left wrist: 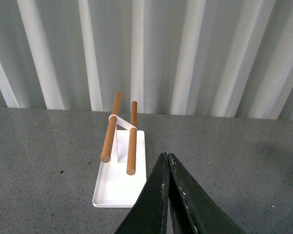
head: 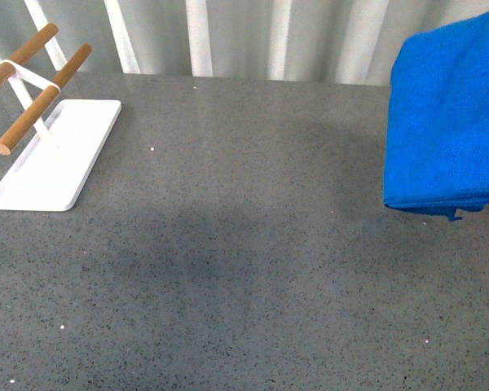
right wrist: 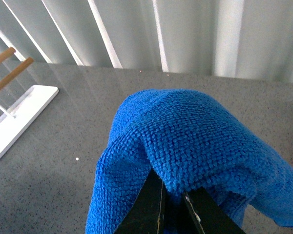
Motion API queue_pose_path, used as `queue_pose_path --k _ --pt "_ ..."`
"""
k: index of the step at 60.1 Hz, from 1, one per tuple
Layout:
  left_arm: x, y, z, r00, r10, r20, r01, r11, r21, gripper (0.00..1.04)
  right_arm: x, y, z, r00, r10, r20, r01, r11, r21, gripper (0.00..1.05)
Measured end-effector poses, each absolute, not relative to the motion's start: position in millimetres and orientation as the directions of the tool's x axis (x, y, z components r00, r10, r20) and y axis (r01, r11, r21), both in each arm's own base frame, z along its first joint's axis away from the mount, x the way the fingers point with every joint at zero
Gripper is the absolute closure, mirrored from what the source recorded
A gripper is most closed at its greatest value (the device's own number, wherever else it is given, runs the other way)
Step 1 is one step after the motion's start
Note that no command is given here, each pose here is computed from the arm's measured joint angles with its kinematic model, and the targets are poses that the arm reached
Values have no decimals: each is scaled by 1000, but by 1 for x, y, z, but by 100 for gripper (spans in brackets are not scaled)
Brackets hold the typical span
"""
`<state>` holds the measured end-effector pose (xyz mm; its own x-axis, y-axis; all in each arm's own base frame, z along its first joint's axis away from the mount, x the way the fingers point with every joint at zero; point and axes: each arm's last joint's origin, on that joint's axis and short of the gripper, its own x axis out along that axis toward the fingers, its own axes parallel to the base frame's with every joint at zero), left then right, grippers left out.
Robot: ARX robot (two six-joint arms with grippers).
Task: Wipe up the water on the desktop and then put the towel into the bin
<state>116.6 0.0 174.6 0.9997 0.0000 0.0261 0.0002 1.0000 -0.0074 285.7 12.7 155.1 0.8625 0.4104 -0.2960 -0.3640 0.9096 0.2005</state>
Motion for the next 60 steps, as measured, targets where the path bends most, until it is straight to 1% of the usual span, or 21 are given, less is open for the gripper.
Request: queue_pose_path --k 6,27,32,37,40,43,51,52,54,60 --pt "114 0 174 1000 0 25 0 1000 -8 101 288 16 149 854 405 -328 -353 912 206 102" --pt "107 0 174 1000 0 26 0 1000 -7 101 299 32 149 843 408 -351 -359 912 199 102" --pt "100 0 169 1000 0 -9 0 1000 -7 101 302 35 148 836 407 -369 -354 913 205 102" --pt "97 0 171 1000 0 23 1 1000 -7 101 307 38 148 835 397 -382 -341 917 206 102" --pt "97 0 171 1000 0 22 0 1000 -8 101 312 41 149 831 390 -397 -328 920 216 102" --pt "97 0 171 1000 0 20 0 1000 -7 93 317 43 149 829 380 -411 -315 924 218 102" --pt "97 0 171 1000 0 20 0 1000 -7 64 325 46 141 804 359 -474 -277 932 235 102" --pt "97 0 171 1000 0 19 0 1000 -7 62 326 46 140 802 356 -479 -273 933 236 102" --pt "97 0 171 1000 0 19 0 1000 -7 55 328 47 137 789 353 -503 -264 934 241 102" --pt "97 0 171 1000 0 19 0 1000 -7 39 335 47 125 749 355 -559 -238 932 272 102"
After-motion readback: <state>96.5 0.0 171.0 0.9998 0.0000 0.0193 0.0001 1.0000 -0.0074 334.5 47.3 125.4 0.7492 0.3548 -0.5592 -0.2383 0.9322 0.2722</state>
